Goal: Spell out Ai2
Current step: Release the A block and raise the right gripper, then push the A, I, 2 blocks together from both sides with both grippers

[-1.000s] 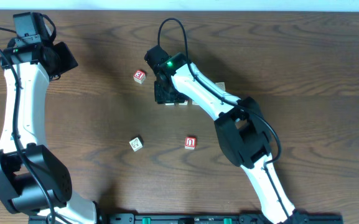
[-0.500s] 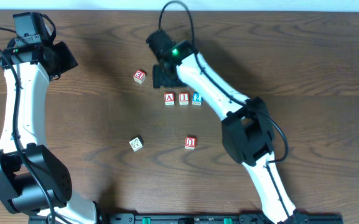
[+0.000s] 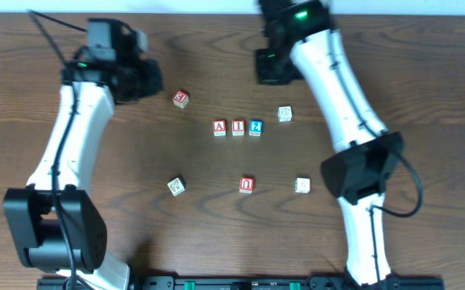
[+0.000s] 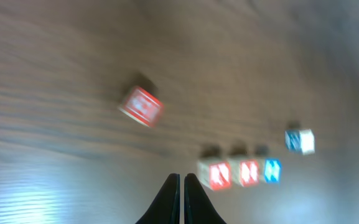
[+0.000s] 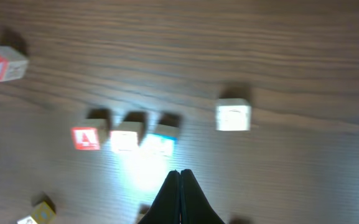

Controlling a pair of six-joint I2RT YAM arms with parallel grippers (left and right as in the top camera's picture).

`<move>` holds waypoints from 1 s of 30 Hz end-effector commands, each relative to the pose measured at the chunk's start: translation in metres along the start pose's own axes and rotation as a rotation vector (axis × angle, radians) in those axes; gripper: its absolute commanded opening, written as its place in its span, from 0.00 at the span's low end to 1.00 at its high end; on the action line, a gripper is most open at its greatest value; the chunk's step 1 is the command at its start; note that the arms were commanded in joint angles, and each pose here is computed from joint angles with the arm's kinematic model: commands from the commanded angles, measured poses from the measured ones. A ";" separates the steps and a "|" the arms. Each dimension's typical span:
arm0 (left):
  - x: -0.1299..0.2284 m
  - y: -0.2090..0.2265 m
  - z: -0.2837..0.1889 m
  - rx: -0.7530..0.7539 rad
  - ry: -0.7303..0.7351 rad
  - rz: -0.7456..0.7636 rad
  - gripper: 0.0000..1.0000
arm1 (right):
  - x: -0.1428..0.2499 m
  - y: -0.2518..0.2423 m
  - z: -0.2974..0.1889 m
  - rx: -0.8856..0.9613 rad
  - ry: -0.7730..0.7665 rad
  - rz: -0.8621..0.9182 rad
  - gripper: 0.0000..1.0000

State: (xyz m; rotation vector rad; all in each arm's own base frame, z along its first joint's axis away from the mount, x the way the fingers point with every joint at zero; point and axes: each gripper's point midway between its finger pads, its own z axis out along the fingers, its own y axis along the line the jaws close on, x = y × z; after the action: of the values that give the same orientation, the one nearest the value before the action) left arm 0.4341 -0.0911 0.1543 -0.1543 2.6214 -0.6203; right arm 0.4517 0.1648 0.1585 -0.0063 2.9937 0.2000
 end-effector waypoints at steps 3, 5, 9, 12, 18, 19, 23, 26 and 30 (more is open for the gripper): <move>0.038 -0.008 0.011 0.110 0.111 -0.024 0.06 | -0.002 -0.006 -0.013 -0.243 0.036 -0.104 0.01; 0.049 -0.011 0.014 0.145 0.144 -0.019 0.05 | -0.001 -0.002 -0.007 -0.313 0.050 -0.139 0.01; 0.060 -0.014 0.020 0.122 0.171 0.030 0.06 | 0.017 -0.001 0.010 -0.382 0.121 -0.228 0.01; 0.067 -0.011 0.024 0.057 0.185 0.042 0.06 | 0.029 0.009 0.017 -0.488 0.163 -0.273 0.02; 0.079 -0.004 0.029 0.028 0.213 -0.047 0.06 | 0.047 0.006 0.022 -0.622 0.218 -0.250 0.02; 0.081 -0.003 0.029 0.025 0.221 -0.051 0.06 | 0.051 0.002 0.023 -0.622 0.219 -0.242 0.02; 0.086 -0.001 0.029 0.018 0.234 -0.056 0.06 | 0.074 -0.008 0.009 -0.611 0.174 -0.240 0.02; 0.083 0.005 0.030 -0.009 0.219 -0.052 0.06 | 0.096 -0.024 0.003 -0.501 0.080 -0.247 0.02; 0.081 0.008 0.047 0.009 0.199 -0.057 0.06 | 0.115 -0.036 0.015 -0.486 0.019 -0.188 0.01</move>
State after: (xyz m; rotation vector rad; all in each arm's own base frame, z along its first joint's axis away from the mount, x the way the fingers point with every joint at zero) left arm 0.3832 -0.1229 0.0947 -0.1341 2.7967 -0.7099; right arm 0.3537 0.1409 0.1414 -0.4466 2.8023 0.9066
